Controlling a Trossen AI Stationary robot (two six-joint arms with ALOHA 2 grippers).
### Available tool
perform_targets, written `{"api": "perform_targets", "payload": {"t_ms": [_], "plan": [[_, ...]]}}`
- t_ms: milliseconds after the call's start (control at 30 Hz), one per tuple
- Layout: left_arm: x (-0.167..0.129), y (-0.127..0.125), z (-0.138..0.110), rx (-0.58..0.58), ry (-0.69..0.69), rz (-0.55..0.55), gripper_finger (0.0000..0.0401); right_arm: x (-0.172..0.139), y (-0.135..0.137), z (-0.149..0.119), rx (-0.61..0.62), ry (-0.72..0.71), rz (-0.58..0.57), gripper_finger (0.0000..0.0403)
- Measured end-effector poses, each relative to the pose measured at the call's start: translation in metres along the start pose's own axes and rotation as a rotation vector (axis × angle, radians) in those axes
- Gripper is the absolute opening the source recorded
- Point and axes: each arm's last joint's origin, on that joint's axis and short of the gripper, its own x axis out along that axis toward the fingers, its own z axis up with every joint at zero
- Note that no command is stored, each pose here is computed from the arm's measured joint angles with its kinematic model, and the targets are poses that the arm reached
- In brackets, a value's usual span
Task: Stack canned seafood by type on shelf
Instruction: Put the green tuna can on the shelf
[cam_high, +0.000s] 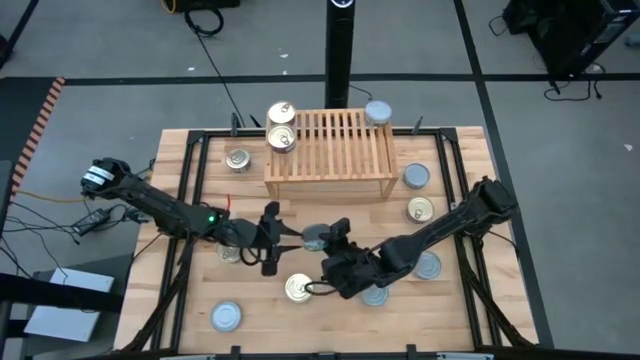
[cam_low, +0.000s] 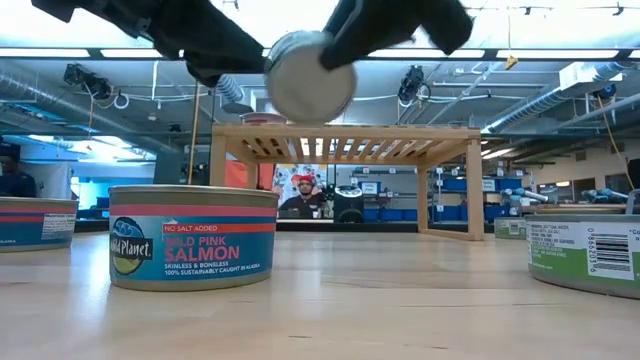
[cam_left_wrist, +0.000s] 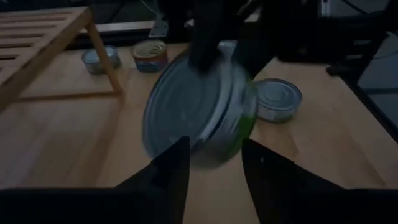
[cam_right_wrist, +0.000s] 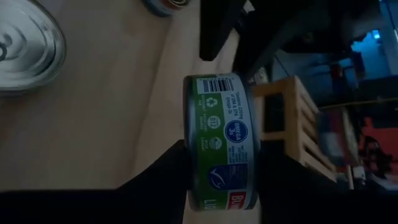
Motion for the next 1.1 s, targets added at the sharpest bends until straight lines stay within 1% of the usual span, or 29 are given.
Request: {"api": "perform_targets", "payload": {"t_ms": [33, 133, 200, 267, 300, 367, 433, 600, 733, 833, 900, 1000, 1100], "plan": [[0.001, 0.000, -0.002, -0.001, -0.007, 0.005, 0.0152, -0.005, -0.003, 0.001, -0.002, 0.005, -0.007, 0.0155], [0.002, 0.000, -0.012, 0.005, 0.011, -0.019, 0.0152, -0.020, -0.015, 0.003, 0.005, 0.034, -0.097, 0.0155], [0.001, -0.001, -0.015, -0.007, -0.023, -0.036, 0.0152, -0.026, -0.024, 0.002, -0.013, 0.077, -0.160, 0.0155], [0.000, 0.000, -0.017, -0.019, -0.054, -0.046, 0.0152, -0.029, -0.029, -0.001, -0.052, 0.133, -0.210, 0.0155], [0.000, 0.001, -0.022, -0.018, -0.045, -0.045, 0.0152, -0.029, -0.032, -0.003, -0.063, 0.156, -0.236, 0.0155], [0.000, 0.001, -0.028, -0.024, -0.045, -0.049, 0.0152, -0.030, -0.039, -0.006, -0.080, 0.193, -0.278, 0.0155], [-0.001, 0.002, -0.029, -0.037, -0.081, -0.055, 0.0152, -0.031, -0.048, -0.011, -0.088, 0.231, -0.304, 0.0155], [-0.002, 0.002, -0.035, -0.049, -0.099, -0.075, 0.0152, -0.021, -0.065, -0.028, -0.129, 0.353, -0.326, 0.0155], [-0.002, 0.002, -0.036, -0.054, -0.105, -0.078, 0.0152, -0.013, -0.081, -0.049, -0.155, 0.487, -0.336, 0.0155], [-0.002, 0.002, -0.036, -0.050, -0.107, -0.078, 0.0152, -0.008, -0.095, -0.066, -0.144, 0.589, -0.350, 0.0155], [-0.002, 0.002, -0.036, -0.044, -0.109, -0.078, 0.0152, -0.002, -0.101, -0.072, -0.107, 0.618, -0.364, 0.0155], [-0.001, 0.002, -0.036, -0.019, -0.115, -0.077, 0.0152, 0.009, -0.109, -0.083, -0.099, 0.682, -0.313, 0.0155], [0.002, 0.001, -0.041, 0.007, -0.114, -0.074, 0.0152, 0.020, -0.116, -0.096, -0.097, 0.752, -0.291, 0.0155]]}}
